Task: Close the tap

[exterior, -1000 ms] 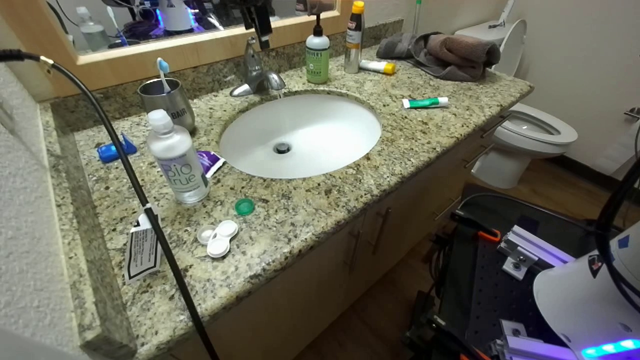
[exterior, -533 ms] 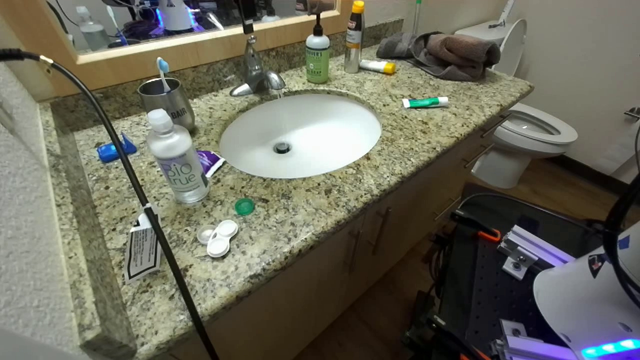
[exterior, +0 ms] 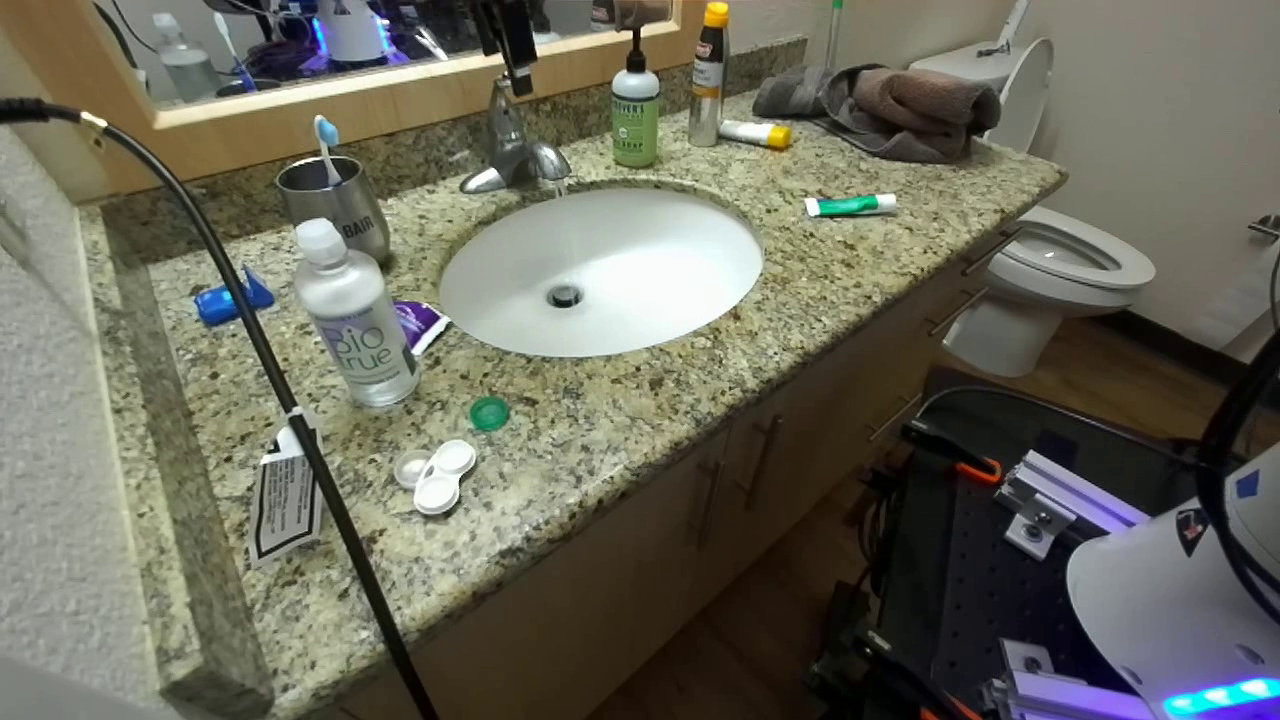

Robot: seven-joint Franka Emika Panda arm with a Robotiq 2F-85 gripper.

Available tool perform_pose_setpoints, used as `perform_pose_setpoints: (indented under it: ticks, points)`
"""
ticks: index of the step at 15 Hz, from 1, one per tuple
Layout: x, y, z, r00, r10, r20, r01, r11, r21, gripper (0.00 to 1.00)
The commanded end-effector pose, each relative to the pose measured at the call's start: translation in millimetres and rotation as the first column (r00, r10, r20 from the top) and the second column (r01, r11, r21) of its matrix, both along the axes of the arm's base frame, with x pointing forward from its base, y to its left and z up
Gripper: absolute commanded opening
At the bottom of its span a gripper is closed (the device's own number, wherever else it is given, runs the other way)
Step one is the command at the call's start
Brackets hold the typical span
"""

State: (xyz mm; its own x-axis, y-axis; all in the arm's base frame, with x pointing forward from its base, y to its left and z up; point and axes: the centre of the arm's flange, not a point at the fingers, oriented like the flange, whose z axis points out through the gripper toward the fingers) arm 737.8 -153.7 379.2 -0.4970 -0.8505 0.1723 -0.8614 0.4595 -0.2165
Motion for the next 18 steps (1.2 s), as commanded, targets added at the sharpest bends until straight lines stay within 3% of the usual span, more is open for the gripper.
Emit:
perform_pose_setpoints:
  ticks: [1, 9, 11, 15, 18]
  points:
    - [-2, -7, -19, 0.997, -0.002, -0.082, 0.005, 1.000, 0.029, 1.00]
    - [-19, -8, -29, 0.953, -0.011, -0.302, 0.039, 0.996, 0.086, 1.00]
    - [-25, -2, -36, 0.949, 0.001, -0.315, 0.028, 0.996, 0.087, 1.00]
    - [-20, 12, -10, 0.990, 0.057, -0.129, -0.055, 0.998, 0.018, 1.00]
    - [-25, 28, 16, 0.991, 0.125, -0.038, -0.124, 0.992, 0.026, 1.00]
